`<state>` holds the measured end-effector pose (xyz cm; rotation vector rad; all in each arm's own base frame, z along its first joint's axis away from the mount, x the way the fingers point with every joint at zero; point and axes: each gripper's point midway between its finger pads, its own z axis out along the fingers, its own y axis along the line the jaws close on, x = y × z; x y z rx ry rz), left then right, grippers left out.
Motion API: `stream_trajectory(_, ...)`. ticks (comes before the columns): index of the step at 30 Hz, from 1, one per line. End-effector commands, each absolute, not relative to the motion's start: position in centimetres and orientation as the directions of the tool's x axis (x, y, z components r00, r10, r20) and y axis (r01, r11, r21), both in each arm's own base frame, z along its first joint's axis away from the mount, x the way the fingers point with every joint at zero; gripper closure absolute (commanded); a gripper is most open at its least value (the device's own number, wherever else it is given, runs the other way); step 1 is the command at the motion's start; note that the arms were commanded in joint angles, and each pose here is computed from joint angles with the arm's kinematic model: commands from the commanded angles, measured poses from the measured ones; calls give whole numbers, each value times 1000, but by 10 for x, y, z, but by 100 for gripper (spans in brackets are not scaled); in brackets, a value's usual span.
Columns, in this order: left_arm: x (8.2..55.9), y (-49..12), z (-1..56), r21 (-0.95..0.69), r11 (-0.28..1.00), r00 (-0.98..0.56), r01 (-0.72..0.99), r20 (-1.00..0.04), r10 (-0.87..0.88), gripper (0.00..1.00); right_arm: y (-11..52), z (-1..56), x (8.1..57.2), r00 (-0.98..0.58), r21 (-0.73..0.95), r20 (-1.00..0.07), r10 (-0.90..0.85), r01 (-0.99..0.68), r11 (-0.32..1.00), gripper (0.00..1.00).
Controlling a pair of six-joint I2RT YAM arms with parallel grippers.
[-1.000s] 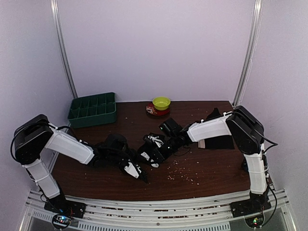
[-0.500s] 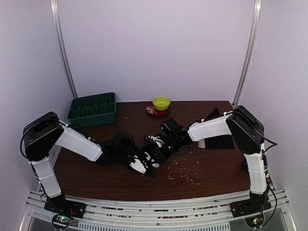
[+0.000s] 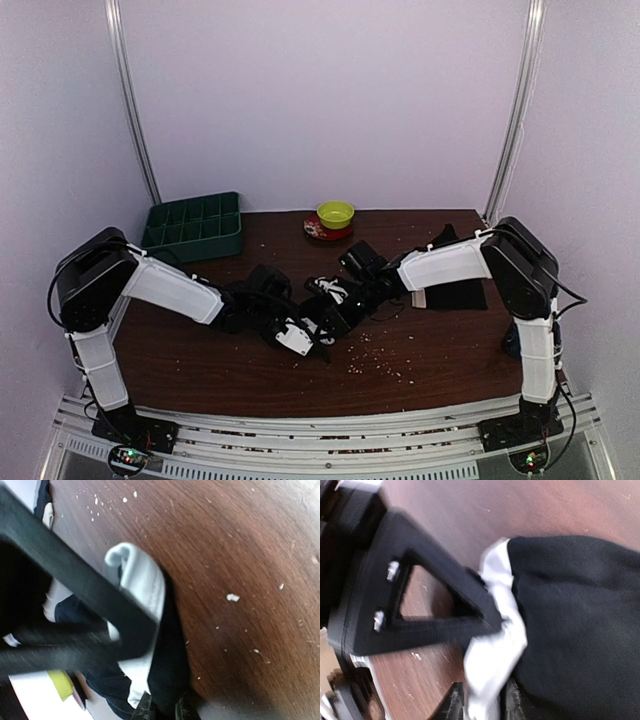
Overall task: Roll the underwear
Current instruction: Roll the underwear at the center of the board.
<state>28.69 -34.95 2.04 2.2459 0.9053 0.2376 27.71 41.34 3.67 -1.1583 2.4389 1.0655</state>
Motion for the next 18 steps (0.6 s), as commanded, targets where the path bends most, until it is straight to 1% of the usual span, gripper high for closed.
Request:
stream_trajectory(1, 248, -303, -29, 369, -598, 672, 711, -107, 733, 100, 380, 62, 291, -651, 373, -531, -542, -754, 540, 55)
stream_trajectory(3, 240, -300, -28, 304, -585, 642, 752, -134, 755, 100, 373, 82, 293, -629, 334, -583, -514, -762, 554, 45)
stream_trajectory(7, 234, -299, -30, 186, -525, 553, 831, -163, 817, 100, 349, 124, 298, -574, 225, -688, -444, -750, 621, 35)
stream_trajectory(11, 223, -306, -31, 24, -469, 463, 883, -205, 862, 100, 320, 140, 294, -507, 81, -751, -422, -706, 703, 30)
stream_trajectory(14, 214, -315, -28, -105, -433, 400, 895, -239, 885, 100, 315, 159, 282, -415, 9, -816, -402, -706, 708, 28)
stream_trajectory(18, 215, -335, -16, -208, -382, 319, 901, -282, 905, 100, 310, 181, 259, -266, -114, -877, -400, -694, 711, 26)
